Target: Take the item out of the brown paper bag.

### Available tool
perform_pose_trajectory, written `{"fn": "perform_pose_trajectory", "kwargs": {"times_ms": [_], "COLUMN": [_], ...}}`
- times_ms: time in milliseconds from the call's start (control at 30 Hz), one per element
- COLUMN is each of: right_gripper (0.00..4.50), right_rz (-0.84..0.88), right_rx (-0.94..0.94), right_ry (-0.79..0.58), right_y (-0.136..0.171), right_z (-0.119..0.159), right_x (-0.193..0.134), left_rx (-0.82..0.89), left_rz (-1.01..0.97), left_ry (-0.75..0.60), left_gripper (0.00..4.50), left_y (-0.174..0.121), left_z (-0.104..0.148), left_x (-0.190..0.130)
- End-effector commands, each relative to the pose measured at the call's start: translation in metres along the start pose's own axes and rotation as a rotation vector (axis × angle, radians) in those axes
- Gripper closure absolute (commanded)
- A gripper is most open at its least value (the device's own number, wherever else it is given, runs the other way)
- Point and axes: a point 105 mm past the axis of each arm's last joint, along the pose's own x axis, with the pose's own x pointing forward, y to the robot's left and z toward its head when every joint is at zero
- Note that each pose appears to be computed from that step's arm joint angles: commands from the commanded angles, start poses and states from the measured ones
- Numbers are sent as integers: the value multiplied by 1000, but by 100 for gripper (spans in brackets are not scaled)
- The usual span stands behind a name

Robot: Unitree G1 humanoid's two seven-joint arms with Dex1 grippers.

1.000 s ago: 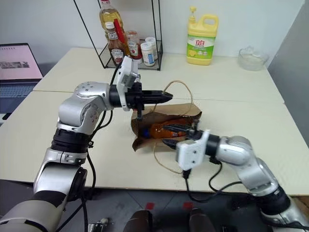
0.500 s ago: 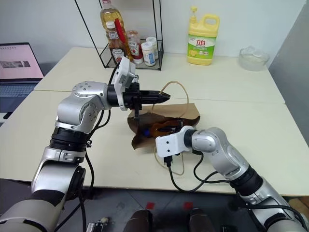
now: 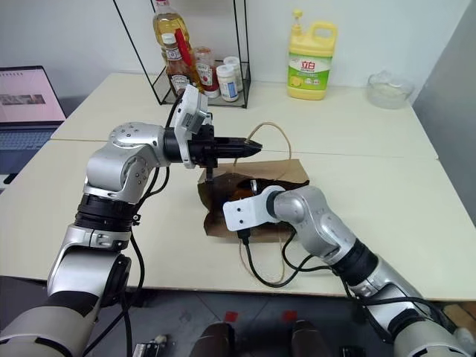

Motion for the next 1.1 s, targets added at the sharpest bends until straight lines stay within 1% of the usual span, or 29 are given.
{"fn": "perform_pose_trajectory", "kwargs": {"times_ms": [33, 233, 433, 533, 600, 667, 867, 1000, 1100], "right_gripper": [29, 29, 29, 87, 156, 192, 192, 192, 192], "right_rz": [-7, 17, 55, 69, 76, 81, 64, 20, 1], "right_rx": [-54, -85, -67, -55, -50, -46, -58, -70, -39], "right_ry": [17, 29, 60, 60, 60, 62, 55, 3, -60], "right_y": [-6, -3, 0, 1, 2, 5, 3, -7, -12], "right_z": [2, 3, 0, 0, -1, -4, -9, -5, 2], "right_x": [2, 9, 17, 19, 19, 19, 16, 4, -11], "left_rx": [73, 72, 67, 67, 68, 69, 78, 87, 87], "left_rz": [-9, -6, -6, -5, -2, 0, 14, 31, 50], "left_ry": [-26, -28, -31, -30, -28, -25, -14, -5, -9], "left_gripper": [450, 450, 450, 450, 450, 450, 450, 450, 450], "left_y": [-1, 0, -1, -1, -1, -1, 2, 6, 10], "left_z": [19, 18, 16, 15, 14, 13, 9, 6, 6], "left_x": [0, 0, 1, 1, 1, 0, -1, -2, -2]}}
